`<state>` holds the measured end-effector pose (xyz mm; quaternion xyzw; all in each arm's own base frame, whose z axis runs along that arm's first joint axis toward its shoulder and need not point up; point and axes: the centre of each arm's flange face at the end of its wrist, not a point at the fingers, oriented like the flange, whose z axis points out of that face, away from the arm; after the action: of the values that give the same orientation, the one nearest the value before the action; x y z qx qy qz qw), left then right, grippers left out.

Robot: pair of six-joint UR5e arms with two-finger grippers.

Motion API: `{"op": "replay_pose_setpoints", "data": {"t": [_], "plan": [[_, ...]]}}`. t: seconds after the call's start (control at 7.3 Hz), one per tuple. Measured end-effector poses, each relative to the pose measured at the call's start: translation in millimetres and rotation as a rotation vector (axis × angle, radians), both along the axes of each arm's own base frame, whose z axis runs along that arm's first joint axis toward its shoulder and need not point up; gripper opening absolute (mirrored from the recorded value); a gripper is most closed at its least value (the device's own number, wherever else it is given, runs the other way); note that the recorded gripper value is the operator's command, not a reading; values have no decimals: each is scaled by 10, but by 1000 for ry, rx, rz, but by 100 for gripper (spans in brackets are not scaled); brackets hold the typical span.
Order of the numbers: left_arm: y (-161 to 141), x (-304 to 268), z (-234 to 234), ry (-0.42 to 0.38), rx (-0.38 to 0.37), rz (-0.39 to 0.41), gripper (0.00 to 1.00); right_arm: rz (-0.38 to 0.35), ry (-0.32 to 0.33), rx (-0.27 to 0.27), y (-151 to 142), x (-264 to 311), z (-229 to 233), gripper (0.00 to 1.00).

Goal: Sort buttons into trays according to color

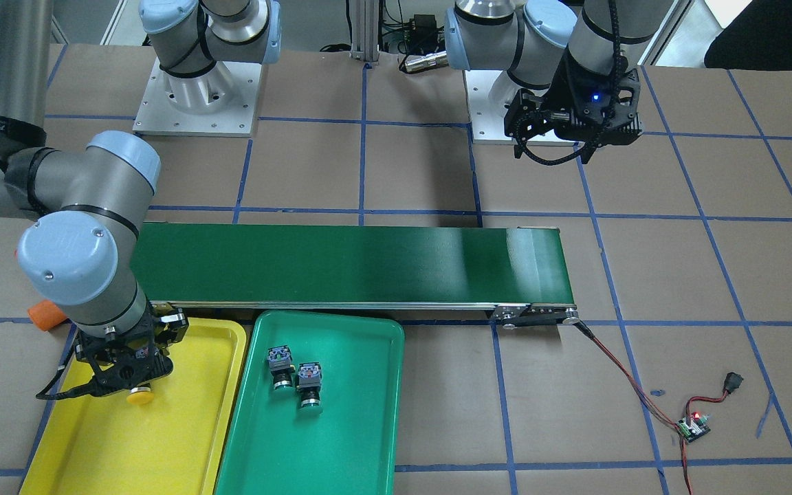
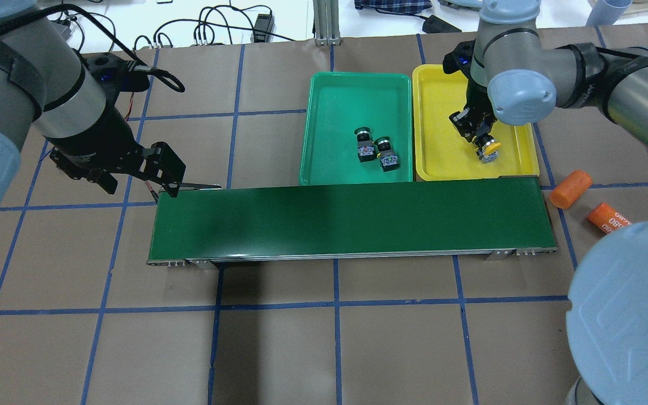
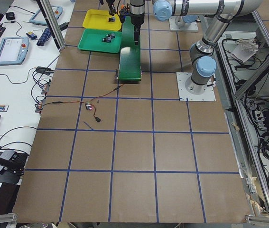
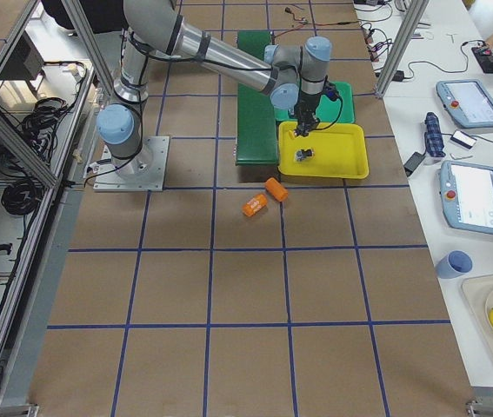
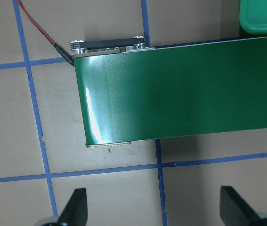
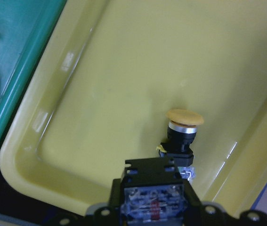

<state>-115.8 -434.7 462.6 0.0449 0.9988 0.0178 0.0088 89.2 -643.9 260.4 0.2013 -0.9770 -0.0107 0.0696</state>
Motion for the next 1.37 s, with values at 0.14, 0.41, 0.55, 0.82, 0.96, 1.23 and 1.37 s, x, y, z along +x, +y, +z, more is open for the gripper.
{"op": "replay_pose_setpoints", "data": {"t": [0.14,0.41,0.55,0.82,0.96,1.23,1.37], "plan": [[0,0,1,0,0,0,100,-9,-27,-4,-40,1,-81,26],[0,0,2,0,0,0,100,-41,-126,-12,-95,97,-173,100],[-1,1,3,-1,-1,0,100,-52,-146,-14,-105,126,-178,100],[0,4,2,-4,0,0,100,-57,-153,-23,-116,139,-129,100],[0,10,2,-10,0,0,100,-57,-149,-28,-111,135,-82,100],[1,18,3,-18,0,-1,100,-59,-139,-27,-24,129,146,100],[-3,16,15,-23,-2,-2,100,-61,-129,-10,76,124,334,100]]}}
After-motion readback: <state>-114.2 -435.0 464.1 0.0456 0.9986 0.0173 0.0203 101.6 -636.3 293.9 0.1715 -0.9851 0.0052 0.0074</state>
